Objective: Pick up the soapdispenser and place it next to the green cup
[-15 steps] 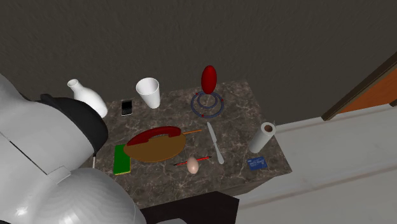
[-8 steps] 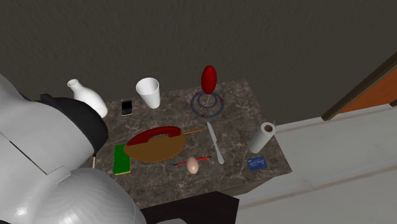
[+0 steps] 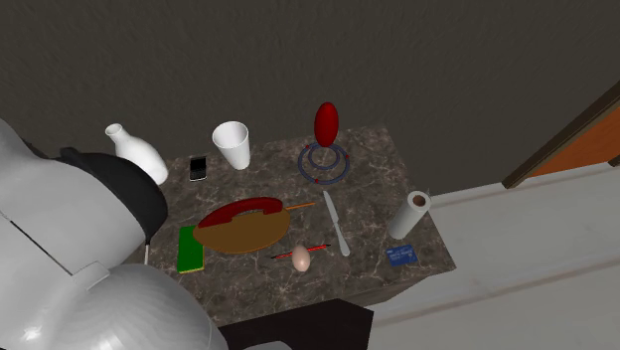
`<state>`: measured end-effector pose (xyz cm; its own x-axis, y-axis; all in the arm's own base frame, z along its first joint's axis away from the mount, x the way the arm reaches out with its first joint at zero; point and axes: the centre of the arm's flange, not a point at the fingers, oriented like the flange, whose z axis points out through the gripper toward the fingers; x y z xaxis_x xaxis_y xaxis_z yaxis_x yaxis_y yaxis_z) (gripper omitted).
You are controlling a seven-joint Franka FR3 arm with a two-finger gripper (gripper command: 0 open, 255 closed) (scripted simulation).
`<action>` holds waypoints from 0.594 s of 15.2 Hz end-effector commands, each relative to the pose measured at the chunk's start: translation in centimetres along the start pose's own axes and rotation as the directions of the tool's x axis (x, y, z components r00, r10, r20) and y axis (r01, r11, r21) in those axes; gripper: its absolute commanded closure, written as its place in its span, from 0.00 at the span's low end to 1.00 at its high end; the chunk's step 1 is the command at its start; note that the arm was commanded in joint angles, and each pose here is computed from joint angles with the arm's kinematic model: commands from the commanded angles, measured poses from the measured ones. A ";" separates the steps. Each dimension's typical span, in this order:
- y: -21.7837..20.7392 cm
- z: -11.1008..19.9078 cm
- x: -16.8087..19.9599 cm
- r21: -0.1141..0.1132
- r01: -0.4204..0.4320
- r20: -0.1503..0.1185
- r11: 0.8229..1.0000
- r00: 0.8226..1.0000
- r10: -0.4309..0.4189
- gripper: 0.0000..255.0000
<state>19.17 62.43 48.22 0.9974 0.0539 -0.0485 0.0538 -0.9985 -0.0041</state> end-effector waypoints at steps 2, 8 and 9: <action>0.0 -3.4 0.2 -0.001 0.000 0.000 1.000 1.000 0.000 0.00; 0.0 -3.4 0.2 -0.001 0.000 0.000 1.000 1.000 0.000 0.00; 0.0 -3.4 0.2 -0.001 0.000 0.000 1.000 1.000 0.000 0.00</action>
<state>19.52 62.43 51.58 0.9974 0.0540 -0.0487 0.0539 -0.9985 -0.0036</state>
